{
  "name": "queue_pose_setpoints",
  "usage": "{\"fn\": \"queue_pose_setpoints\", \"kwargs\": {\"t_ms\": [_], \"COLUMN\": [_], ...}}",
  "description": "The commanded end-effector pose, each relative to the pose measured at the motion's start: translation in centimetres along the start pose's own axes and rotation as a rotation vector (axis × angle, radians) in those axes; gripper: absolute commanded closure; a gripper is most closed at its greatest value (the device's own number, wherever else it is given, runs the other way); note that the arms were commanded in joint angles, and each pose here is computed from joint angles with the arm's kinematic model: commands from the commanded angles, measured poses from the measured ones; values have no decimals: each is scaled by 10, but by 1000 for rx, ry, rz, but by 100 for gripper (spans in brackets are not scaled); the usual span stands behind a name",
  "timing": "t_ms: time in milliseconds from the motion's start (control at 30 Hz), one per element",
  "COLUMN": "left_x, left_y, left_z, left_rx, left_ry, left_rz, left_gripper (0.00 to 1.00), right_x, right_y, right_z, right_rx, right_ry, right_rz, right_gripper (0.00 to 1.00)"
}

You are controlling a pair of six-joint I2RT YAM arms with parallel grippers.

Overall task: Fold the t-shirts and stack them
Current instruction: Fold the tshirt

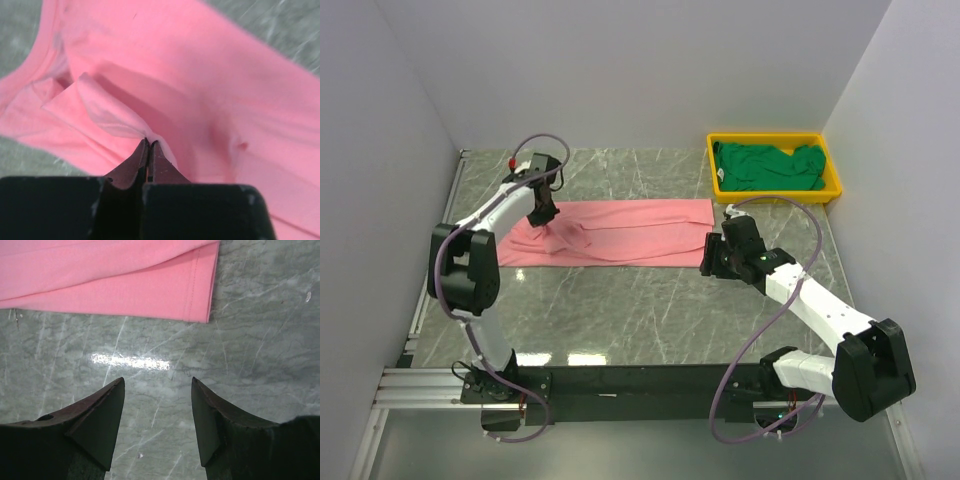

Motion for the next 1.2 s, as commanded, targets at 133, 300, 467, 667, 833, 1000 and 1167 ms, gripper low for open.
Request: {"fn": "queue_pose_setpoints", "kwargs": {"t_ms": [133, 300, 467, 667, 833, 1000, 1167], "left_x": [50, 60, 63, 58, 56, 62, 67], "left_y": [-24, -30, -29, -23, -27, -32, -35], "left_z": [1, -6, -16, -33, -40, -40, -34], "left_rx": [-5, 5, 34, 50, 45, 25, 3], "left_ry": [-98, -113, -111, -77, -70, -86, -97], "left_rz": [-33, -34, -18, 21, 22, 28, 33], "left_gripper": [99, 99, 99, 97, 96, 87, 74], "right_x": [3, 3, 4, 3, 8, 7, 14], "right_y": [-5, -6, -3, 4, 11, 17, 30], "right_z": [0, -1, -4, -9, -14, -21, -27], "right_rx": [-33, -36, -26, 2, 24, 48, 80], "right_ry": [-15, -13, -6, 6, 5, 28, 40], "right_rz": [36, 41, 32, 20, 14, 6, 8], "right_gripper": [38, 38, 38, 41, 43, 44, 46]}}
Point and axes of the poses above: each gripper's point midway between its finger pads, its own z axis back along the fingers, its own y axis along the line the jaws close on, x = y × z, the point moved 1 cm from there along z, back along the fingers, and after that the axes turned 4 degrees about -z, right-handed, at the moved point
